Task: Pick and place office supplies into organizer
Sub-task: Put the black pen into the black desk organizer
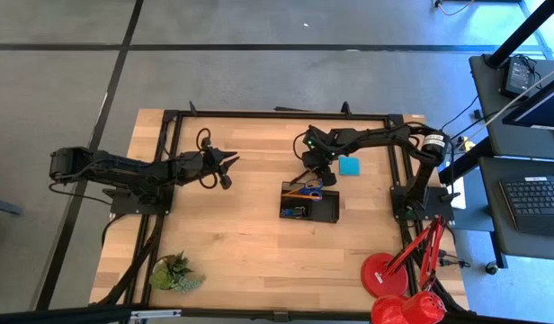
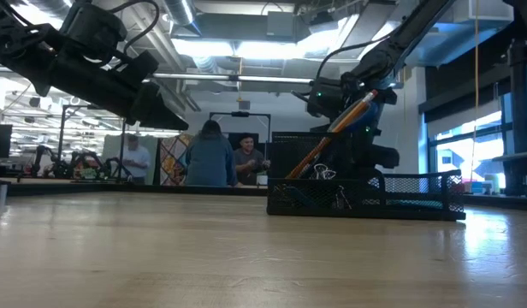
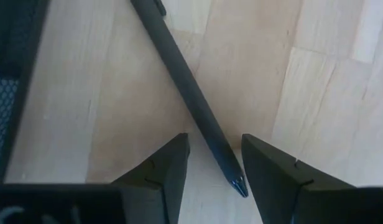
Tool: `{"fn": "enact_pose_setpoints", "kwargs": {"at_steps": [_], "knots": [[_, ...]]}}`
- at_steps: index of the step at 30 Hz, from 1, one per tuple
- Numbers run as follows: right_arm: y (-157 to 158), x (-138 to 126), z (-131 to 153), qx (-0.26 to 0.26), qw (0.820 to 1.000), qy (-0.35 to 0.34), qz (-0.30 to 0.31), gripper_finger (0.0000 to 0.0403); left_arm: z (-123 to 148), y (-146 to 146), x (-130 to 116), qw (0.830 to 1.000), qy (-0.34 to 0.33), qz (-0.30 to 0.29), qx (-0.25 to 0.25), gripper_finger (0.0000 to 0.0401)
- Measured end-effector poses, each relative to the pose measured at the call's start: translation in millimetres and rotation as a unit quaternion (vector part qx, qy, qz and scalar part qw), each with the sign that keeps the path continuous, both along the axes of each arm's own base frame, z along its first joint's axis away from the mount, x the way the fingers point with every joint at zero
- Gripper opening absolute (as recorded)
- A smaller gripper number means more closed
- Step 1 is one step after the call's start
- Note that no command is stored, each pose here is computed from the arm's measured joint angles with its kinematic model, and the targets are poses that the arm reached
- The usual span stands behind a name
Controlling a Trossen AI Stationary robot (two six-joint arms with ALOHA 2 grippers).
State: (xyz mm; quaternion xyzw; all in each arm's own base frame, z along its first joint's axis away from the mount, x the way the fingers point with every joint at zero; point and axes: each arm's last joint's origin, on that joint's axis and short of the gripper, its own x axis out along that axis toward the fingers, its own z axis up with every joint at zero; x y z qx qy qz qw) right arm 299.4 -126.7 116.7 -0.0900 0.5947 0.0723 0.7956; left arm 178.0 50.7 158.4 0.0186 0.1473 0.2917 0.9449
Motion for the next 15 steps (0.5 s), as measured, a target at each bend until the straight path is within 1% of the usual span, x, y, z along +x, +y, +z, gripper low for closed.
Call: {"fn": "enact_pose_setpoints", "kwargs": {"at_steps": [4,12,15], "knots": [[0.3,-0.6,-0.2,0.001,1.0,0.003,-0.001,0.0139,-0.1,-0.1,0.0,1.0,0.0,0.0,0.0,0.0072],[1.3,-1.2,-0.6,0.002,1.0,0.007,0.0,0.0068,0.0,0.0,0.0,1.0,0.0,0.0,0.0,0.0072],[1.3,-1.2,-0.5,0.002,1.0,0.007,0.001,0.0048,-0.1,0.0,0.0,1.0,0.0,0.0,0.0,0.0072]]}}
